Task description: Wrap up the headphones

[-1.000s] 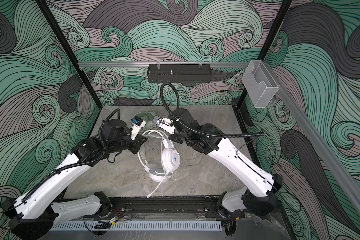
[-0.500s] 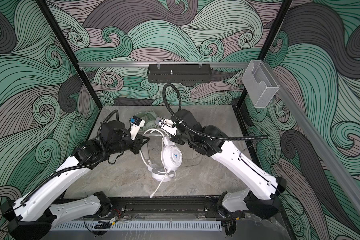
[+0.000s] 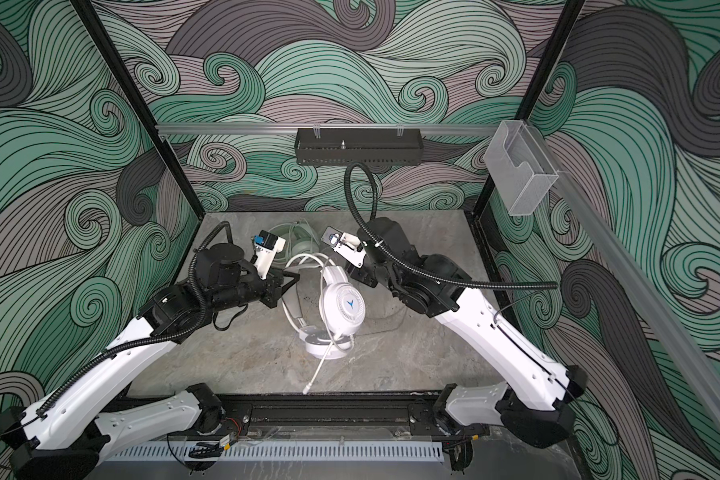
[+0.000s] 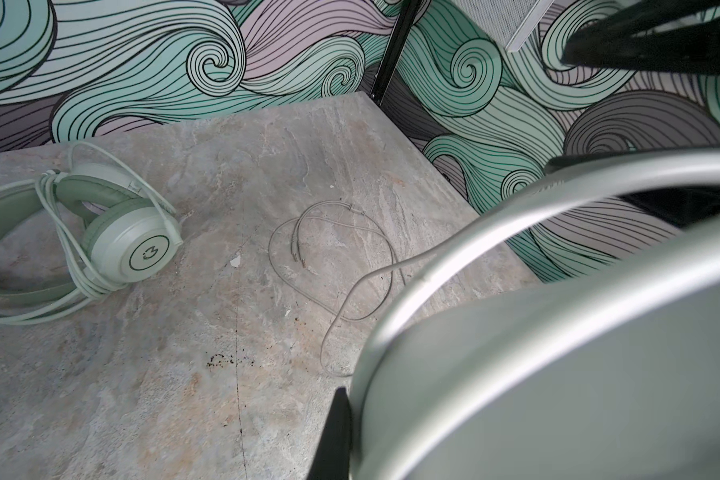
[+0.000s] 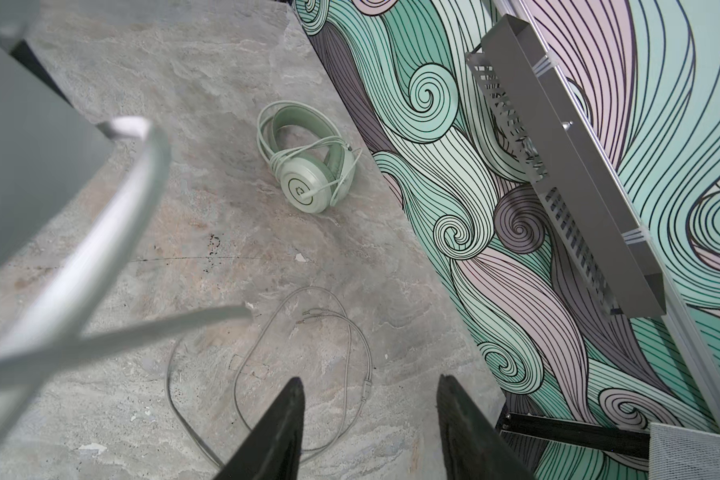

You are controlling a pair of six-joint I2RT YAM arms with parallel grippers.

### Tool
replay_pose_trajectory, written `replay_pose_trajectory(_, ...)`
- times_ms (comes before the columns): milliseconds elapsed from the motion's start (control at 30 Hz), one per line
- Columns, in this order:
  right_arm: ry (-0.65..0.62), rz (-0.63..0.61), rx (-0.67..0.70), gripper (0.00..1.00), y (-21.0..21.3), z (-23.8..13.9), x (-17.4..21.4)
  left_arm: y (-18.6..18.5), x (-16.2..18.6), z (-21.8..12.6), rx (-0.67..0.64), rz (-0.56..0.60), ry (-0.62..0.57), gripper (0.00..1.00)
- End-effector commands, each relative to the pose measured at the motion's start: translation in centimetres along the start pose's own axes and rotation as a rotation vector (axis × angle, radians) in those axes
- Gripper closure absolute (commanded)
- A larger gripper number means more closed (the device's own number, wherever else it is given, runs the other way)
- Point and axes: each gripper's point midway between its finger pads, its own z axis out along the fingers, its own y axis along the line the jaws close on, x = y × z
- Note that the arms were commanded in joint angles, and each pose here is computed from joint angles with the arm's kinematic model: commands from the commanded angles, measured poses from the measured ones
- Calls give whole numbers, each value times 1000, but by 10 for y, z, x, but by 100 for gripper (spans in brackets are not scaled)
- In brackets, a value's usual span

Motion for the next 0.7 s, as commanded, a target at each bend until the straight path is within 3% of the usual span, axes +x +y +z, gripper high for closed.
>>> replay_pose_trajectory(0, -65, 108, 16, 41, -16, -10, -3, -17, -34, -20, 64, -49, -132, 100)
replay_pose_trajectory(200, -113, 301, -25, 34, -25, -6, 15, -12, -59, -38, -13, -46, -177, 100)
replay_pose_trajectory(400, -376, 415, -94, 31, -1, -3, 25, -20, -93, -60, -30, -42, -230, 100)
replay_pose_trajectory(533, -425, 593, -149, 30, -3, 7, 44, -22, -109, -69, -49, -57, -246, 100)
replay_pose_trajectory(667, -436, 660, -198, 29, 8, 18, 56, -22, -113, -69, -59, -65, -232, 100)
